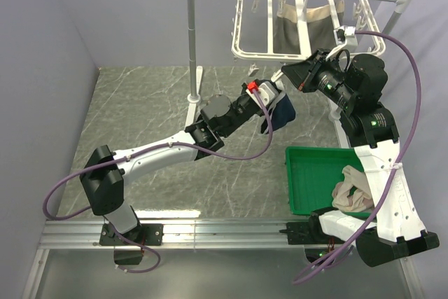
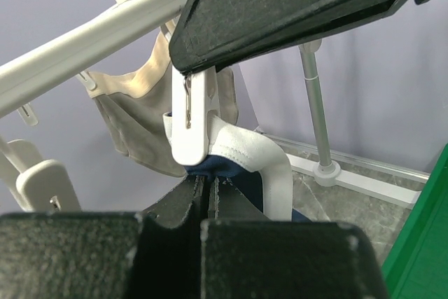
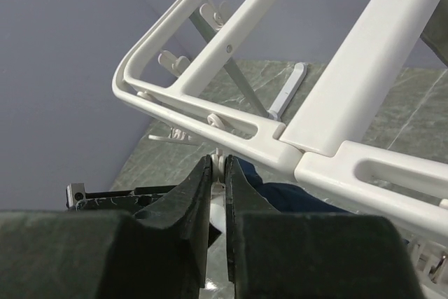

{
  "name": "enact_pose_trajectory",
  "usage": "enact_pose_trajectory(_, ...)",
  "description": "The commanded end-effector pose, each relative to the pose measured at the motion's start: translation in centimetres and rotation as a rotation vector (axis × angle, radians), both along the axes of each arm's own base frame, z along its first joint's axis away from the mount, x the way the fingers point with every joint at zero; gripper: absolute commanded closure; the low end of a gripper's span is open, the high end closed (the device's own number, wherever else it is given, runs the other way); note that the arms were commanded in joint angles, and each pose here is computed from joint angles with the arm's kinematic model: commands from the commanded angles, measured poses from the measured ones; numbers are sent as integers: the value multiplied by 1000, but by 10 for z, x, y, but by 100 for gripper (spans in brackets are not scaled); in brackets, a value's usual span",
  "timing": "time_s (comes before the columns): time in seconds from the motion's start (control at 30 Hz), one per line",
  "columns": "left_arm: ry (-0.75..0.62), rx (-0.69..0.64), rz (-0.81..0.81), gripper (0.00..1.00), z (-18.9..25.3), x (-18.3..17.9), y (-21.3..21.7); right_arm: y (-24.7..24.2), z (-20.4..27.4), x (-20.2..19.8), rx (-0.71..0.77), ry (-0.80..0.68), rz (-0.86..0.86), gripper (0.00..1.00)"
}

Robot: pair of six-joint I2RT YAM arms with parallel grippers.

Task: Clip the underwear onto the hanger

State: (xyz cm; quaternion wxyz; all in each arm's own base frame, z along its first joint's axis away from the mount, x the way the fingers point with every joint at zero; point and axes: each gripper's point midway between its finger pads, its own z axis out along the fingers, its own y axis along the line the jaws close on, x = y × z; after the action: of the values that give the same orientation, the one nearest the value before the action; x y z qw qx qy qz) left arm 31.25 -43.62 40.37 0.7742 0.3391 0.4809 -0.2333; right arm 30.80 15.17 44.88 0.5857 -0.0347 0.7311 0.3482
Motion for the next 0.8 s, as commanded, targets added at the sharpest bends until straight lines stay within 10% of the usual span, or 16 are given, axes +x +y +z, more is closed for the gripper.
enact_pose_trajectory(0.0,-68,-88,5,100,40,-5,4,1,5,-11,6,-7,21,85)
enact_pose_trajectory(0.77,-80,-98,-26,100,49,-6,-3,2,18,-14,4,-39,36,56)
